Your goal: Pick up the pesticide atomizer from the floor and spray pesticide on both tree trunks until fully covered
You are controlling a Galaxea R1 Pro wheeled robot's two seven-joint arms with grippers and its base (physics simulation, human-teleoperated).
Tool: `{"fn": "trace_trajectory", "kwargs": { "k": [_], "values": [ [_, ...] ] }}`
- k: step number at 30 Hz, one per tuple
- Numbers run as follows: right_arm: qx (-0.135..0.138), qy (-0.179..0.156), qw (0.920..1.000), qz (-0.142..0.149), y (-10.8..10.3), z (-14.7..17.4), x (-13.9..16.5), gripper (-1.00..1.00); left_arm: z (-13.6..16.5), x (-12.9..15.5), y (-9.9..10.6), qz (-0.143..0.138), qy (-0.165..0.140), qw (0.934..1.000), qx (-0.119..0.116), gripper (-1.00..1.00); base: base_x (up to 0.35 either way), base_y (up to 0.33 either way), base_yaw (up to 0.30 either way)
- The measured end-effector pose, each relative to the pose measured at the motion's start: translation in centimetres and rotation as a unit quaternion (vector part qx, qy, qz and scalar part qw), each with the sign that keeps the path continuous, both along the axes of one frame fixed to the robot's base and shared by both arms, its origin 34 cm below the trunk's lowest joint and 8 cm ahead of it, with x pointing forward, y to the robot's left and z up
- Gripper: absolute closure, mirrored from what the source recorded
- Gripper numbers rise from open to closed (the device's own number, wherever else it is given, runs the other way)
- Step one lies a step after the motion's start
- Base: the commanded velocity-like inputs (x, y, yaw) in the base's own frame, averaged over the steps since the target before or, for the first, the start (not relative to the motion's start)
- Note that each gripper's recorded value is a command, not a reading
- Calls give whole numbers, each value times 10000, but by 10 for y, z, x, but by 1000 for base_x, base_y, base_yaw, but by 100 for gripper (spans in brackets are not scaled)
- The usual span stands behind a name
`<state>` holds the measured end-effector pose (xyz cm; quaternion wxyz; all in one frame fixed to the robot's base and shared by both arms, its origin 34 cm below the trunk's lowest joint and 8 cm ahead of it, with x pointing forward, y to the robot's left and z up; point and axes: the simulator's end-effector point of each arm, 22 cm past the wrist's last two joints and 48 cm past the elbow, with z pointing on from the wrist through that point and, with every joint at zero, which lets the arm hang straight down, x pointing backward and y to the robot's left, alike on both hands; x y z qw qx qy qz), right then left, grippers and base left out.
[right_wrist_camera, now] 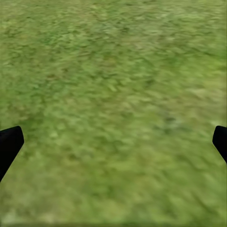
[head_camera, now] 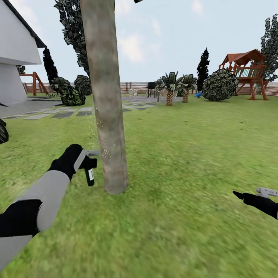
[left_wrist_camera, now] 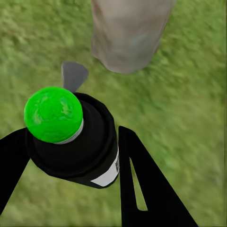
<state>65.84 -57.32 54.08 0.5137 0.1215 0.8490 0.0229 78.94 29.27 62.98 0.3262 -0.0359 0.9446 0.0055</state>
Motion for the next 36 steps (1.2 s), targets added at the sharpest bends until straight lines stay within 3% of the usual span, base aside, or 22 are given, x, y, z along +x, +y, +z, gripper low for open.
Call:
{"fn": "trace_trajectory", "kwargs": {
  "k": [3,8,12,15,29,36],
  "values": [
    [0,0,10000,2,0,0,0,-100,16,6,2,10,-106,9999,6,100,0,0,41],
    [-5,0,10000,-6,-1,0,0,-100,19,6,2,9,-116,9999,34,100,0,0,190],
    [-6,0,10000,-6,-1,0,0,-100,19,6,12,22,-98,9994,320,100,7,0,107],
    [-2,-2,10000,-4,-1,0,0,-100,18,5,12,17,-83,9993,370,100,155,-82,8],
    [-7,1,10000,-4,-1,0,0,-100,17,5,11,1,-73,9993,371,100,106,-98,83],
    [-6,1,10000,-4,-1,0,0,-100,16,6,-5,-100,-76,9994,332,100,49,-31,-15]
  ]
}}
